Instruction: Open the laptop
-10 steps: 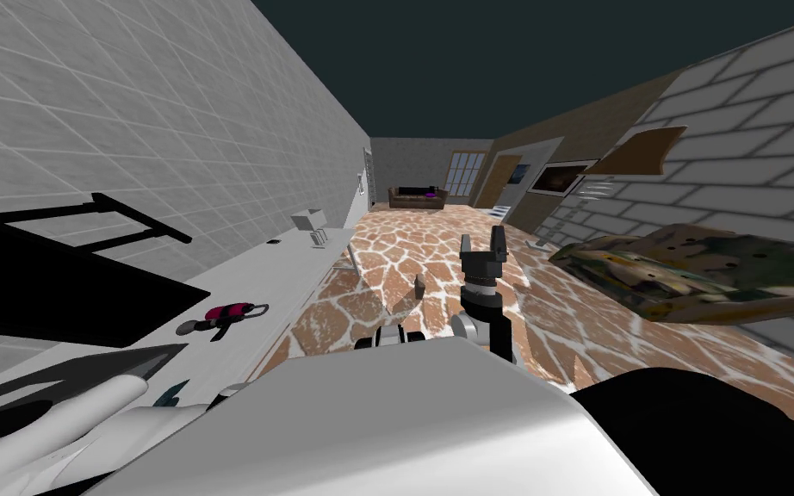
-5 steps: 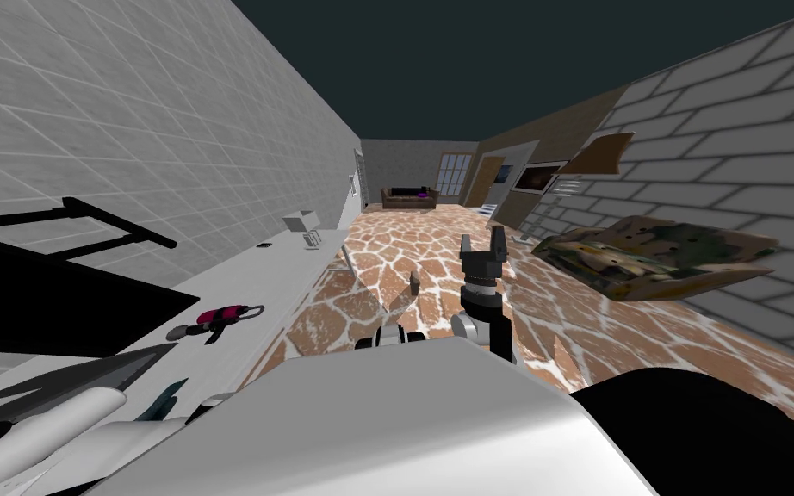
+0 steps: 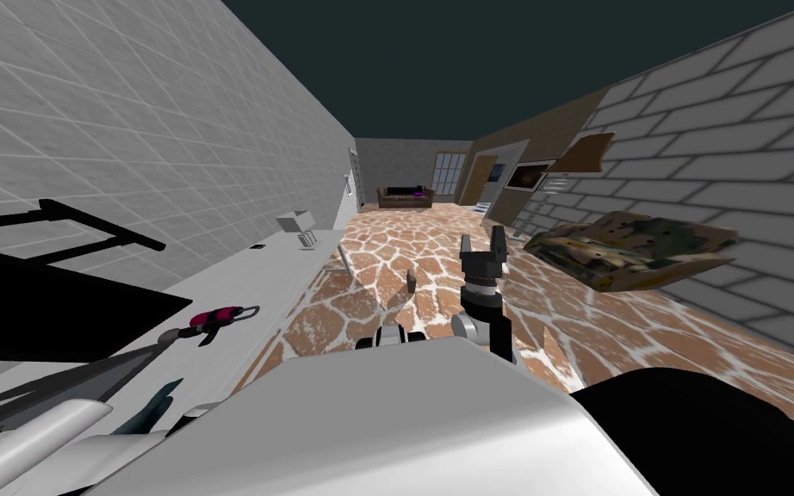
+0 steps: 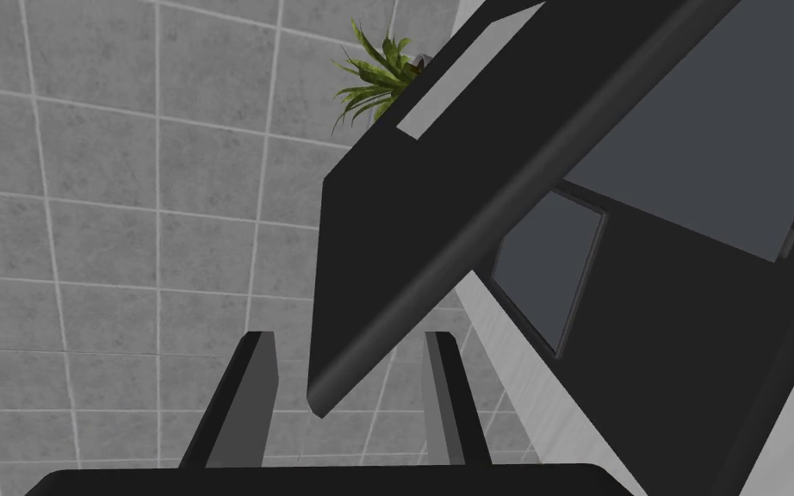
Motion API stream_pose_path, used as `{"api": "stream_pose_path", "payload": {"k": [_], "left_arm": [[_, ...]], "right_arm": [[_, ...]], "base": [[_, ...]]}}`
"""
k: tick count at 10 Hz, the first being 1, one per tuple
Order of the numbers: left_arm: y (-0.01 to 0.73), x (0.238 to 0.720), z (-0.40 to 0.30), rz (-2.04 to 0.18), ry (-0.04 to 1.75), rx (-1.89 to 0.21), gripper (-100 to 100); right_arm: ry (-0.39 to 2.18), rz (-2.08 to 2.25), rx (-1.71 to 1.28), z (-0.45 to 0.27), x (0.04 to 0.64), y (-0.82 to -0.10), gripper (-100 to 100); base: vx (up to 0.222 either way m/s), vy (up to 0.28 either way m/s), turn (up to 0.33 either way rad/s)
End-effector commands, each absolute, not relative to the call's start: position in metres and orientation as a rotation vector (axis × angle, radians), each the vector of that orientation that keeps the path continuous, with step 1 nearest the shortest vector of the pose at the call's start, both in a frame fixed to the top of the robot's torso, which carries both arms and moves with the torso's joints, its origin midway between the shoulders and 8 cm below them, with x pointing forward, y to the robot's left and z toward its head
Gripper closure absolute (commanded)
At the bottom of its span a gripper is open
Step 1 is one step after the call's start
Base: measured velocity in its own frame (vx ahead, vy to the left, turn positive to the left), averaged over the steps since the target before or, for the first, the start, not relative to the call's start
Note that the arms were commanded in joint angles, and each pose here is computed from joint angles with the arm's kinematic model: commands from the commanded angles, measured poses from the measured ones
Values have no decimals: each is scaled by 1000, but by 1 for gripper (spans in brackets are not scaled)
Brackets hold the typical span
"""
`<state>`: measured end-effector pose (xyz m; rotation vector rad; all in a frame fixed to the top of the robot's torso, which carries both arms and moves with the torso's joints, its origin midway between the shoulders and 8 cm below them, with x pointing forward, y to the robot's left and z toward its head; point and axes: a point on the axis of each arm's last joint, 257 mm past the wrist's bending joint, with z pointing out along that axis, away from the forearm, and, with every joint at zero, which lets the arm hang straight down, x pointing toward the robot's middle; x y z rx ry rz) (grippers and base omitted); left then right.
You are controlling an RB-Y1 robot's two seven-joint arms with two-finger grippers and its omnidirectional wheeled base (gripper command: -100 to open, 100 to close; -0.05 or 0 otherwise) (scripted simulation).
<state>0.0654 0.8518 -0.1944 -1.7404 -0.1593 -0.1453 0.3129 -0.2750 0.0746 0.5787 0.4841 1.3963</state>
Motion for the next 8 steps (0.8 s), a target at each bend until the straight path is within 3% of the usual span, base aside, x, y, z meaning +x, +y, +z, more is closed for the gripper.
{"api": "stream_pose_path", "payload": {"k": [1, 3, 5, 8], "left_arm": [[861, 83, -206, -211, -151, -1754, 100], [859, 88, -222, -256, -183, -1787, 100], [880, 83, -191, -240, -127, -1715, 100], [876, 90, -228, -300, -165, -1776, 100]], "right_arm": [[484, 1396, 579, 75, 313, -275, 0], [484, 1396, 579, 75, 313, -275, 0], [484, 1396, 579, 75, 313, -275, 0], [484, 1396, 579, 75, 313, -275, 0]], "base": [[-11, 15, 21], [10, 4, 29], [-116, -48, -233], [-11, 2, 11]]}}
